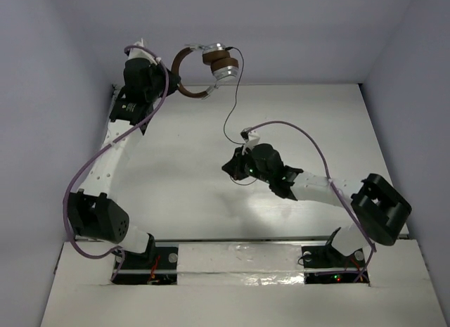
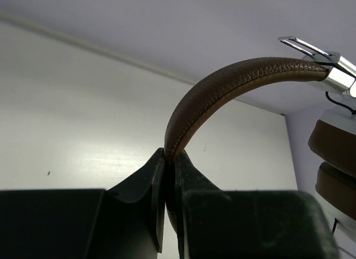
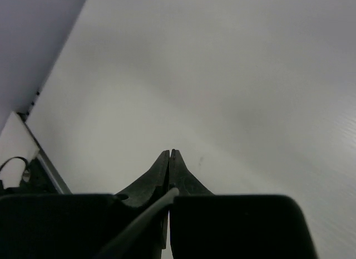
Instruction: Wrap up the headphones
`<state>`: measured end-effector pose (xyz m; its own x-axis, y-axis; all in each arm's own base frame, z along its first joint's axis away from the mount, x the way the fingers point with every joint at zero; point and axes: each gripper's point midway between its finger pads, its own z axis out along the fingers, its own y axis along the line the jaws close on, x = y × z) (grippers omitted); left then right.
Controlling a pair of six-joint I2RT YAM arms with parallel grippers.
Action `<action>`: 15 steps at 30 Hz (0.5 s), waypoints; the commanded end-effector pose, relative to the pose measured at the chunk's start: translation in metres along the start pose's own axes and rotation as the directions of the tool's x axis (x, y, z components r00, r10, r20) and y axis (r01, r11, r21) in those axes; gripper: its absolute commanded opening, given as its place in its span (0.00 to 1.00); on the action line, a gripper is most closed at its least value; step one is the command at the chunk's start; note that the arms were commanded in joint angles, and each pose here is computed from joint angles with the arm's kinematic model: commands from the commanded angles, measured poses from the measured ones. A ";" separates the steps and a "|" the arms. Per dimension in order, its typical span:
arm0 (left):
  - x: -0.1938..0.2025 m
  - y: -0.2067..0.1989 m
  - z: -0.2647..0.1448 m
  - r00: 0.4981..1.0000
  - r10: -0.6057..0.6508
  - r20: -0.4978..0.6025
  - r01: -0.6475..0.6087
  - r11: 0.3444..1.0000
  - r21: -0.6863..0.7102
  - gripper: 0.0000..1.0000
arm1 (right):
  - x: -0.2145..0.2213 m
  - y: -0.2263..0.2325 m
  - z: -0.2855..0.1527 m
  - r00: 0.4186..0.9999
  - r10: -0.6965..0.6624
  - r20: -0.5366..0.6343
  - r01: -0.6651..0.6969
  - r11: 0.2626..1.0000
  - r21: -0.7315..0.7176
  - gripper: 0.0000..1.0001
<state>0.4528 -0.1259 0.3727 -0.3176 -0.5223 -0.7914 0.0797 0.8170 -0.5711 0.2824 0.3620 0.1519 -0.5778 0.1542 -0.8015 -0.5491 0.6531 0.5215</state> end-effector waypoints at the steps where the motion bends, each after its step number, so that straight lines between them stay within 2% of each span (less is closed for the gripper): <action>1: -0.033 -0.005 -0.009 0.974 -0.131 0.186 0.120 0.990 0.069 0.00 | 0.023 -0.046 -0.027 0.990 -0.029 -0.135 0.061 0.968 0.245 0.00; 4: -0.015 0.000 0.001 0.975 -0.174 0.136 0.161 0.982 0.095 0.00 | 0.024 -0.055 -0.046 0.984 -0.043 -0.174 0.098 0.943 0.319 0.00; 6: -0.007 0.006 0.006 0.977 -0.183 0.106 0.172 0.980 0.097 0.00 | 0.019 -0.061 -0.053 0.988 -0.045 -0.145 0.094 0.930 0.354 0.00; 11: -0.018 0.033 -0.006 0.973 -0.201 0.110 0.191 0.977 0.093 0.00 | 0.007 -0.087 -0.049 0.986 -0.076 -0.145 0.138 0.865 0.482 0.00; 15: -0.025 0.054 -0.020 0.969 -0.241 0.053 0.232 0.962 0.144 0.00 | -0.007 -0.111 -0.045 0.990 -0.075 -0.119 0.129 0.817 0.562 0.00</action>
<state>0.4600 -0.0719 0.3033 -0.3471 -0.6834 -0.6422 -0.0405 0.6951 -0.7178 0.2953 0.2736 0.1019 -0.6461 0.0006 -0.7632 -0.2670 0.9366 0.2267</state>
